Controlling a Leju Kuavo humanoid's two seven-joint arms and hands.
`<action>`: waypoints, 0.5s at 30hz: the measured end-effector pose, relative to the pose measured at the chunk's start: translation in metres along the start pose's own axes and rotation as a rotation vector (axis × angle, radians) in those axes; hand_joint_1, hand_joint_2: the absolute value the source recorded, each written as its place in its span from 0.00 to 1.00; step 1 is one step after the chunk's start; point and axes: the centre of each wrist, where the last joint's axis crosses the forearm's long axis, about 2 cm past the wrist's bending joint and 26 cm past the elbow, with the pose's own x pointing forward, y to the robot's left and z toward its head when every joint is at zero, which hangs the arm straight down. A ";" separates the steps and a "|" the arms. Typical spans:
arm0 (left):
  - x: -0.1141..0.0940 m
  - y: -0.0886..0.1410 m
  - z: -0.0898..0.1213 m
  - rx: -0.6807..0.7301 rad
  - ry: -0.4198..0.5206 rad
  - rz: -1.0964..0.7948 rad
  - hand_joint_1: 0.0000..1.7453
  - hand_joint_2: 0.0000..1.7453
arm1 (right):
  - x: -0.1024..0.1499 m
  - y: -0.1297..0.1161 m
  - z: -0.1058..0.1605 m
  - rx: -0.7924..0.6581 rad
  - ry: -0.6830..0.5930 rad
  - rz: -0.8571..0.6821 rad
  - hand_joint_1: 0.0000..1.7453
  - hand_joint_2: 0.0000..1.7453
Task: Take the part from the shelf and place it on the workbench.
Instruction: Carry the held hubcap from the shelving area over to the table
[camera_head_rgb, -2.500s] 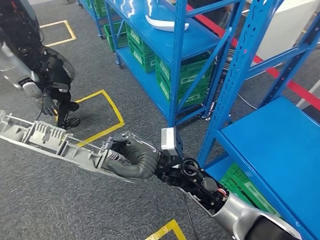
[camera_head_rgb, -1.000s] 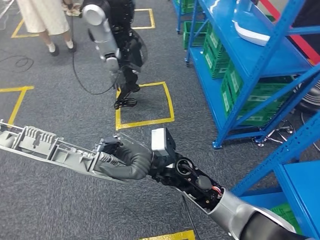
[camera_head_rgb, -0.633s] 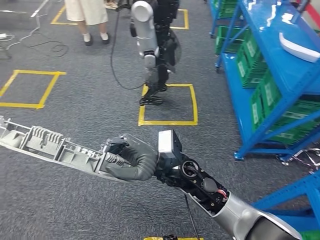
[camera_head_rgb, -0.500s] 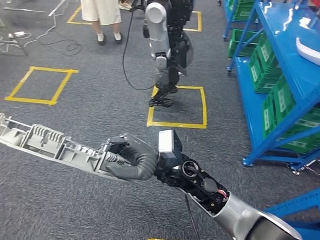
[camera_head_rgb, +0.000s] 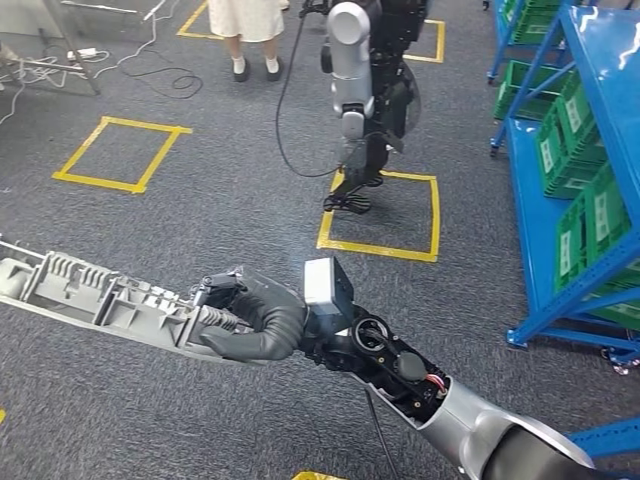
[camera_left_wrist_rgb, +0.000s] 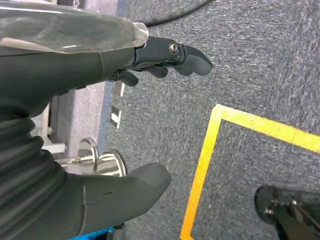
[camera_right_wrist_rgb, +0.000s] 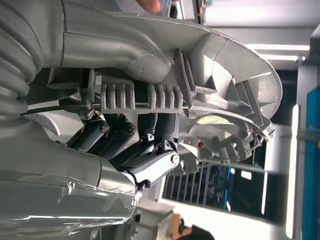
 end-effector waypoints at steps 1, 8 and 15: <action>0.001 -0.001 0.000 -0.001 -0.003 0.000 0.00 1.00 | 0.000 0.000 0.000 0.000 0.000 0.000 1.00 1.00; 0.001 0.001 0.000 0.001 -0.007 0.001 0.00 1.00 | 0.001 0.000 -0.001 0.006 -0.001 0.003 1.00 1.00; 0.001 0.001 0.000 0.000 -0.008 0.010 0.00 1.00 | 0.001 0.000 -0.001 0.011 -0.002 -0.002 1.00 1.00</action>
